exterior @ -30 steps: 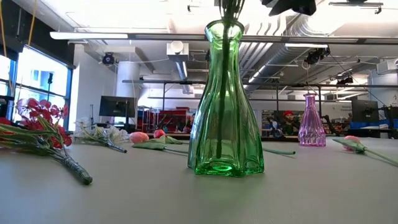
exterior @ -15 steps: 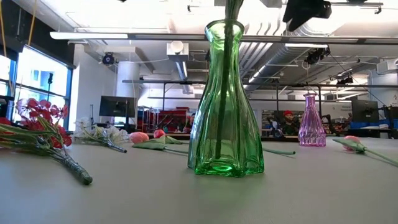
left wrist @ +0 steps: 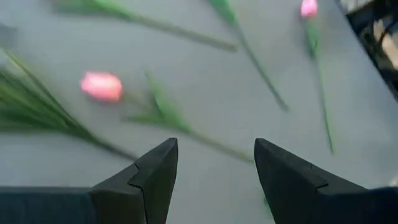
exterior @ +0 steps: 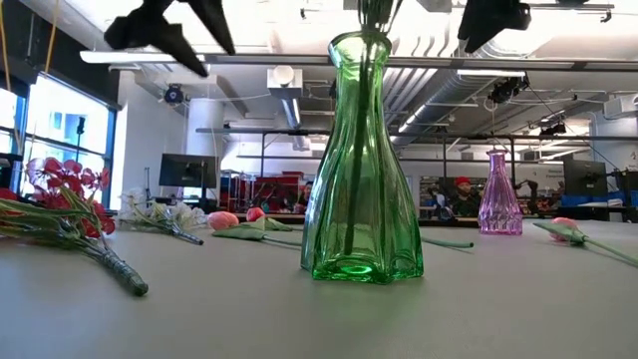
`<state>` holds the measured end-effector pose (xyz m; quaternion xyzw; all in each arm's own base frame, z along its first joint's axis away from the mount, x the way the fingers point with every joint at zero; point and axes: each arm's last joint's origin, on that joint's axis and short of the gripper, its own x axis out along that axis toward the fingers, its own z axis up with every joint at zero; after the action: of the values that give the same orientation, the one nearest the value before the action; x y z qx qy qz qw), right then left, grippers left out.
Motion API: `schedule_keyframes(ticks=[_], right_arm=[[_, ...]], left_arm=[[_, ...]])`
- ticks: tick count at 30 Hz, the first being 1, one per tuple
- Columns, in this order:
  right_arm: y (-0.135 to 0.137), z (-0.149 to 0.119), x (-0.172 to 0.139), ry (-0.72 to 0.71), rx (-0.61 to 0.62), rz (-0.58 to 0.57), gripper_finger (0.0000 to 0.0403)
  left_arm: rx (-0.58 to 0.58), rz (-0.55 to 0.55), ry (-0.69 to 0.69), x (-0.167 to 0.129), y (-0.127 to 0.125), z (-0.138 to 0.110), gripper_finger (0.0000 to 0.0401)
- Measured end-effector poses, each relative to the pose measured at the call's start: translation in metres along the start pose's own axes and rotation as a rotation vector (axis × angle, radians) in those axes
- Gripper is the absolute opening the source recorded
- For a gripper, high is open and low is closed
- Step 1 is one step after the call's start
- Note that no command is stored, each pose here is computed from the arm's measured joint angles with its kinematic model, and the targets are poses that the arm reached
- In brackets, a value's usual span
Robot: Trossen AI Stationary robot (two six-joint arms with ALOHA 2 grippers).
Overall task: Sort flowers into vase by color
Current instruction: Put the red flowers into the green vase
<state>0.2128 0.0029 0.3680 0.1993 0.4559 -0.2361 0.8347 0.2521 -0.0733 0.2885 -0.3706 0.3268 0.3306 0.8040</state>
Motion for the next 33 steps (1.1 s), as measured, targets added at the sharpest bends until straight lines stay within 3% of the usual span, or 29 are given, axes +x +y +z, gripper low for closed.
schedule_keyframes(ticks=[5, 10, 13, 22, 33], right_arm=[[-0.005, -0.006, 0.000, 0.062, 0.002, -0.047, 0.0145], [-0.005, -0.007, 0.000, 0.066, 0.021, -0.059, 0.0145], [-0.006, -0.006, 0.000, 0.037, 0.037, -0.094, 0.0145], [-0.007, -0.005, 0.000, 0.002, 0.046, -0.129, 0.0145], [-0.007, -0.005, -0.001, 0.012, 0.013, -0.129, 0.0145]], left_arm=[[-0.163, -0.040, 0.117, 0.009, 0.004, -0.027, 0.0200], [-0.417, 0.027, 0.119, 0.014, 0.009, -0.054, 0.0196], [-0.512, 0.067, 0.114, 0.020, 0.009, -0.071, 0.0188], [-0.498, 0.220, 0.270, 0.043, 0.008, -0.103, 0.0172], [-0.476, 0.313, 0.255, 0.055, 0.013, -0.102, 0.0172]])
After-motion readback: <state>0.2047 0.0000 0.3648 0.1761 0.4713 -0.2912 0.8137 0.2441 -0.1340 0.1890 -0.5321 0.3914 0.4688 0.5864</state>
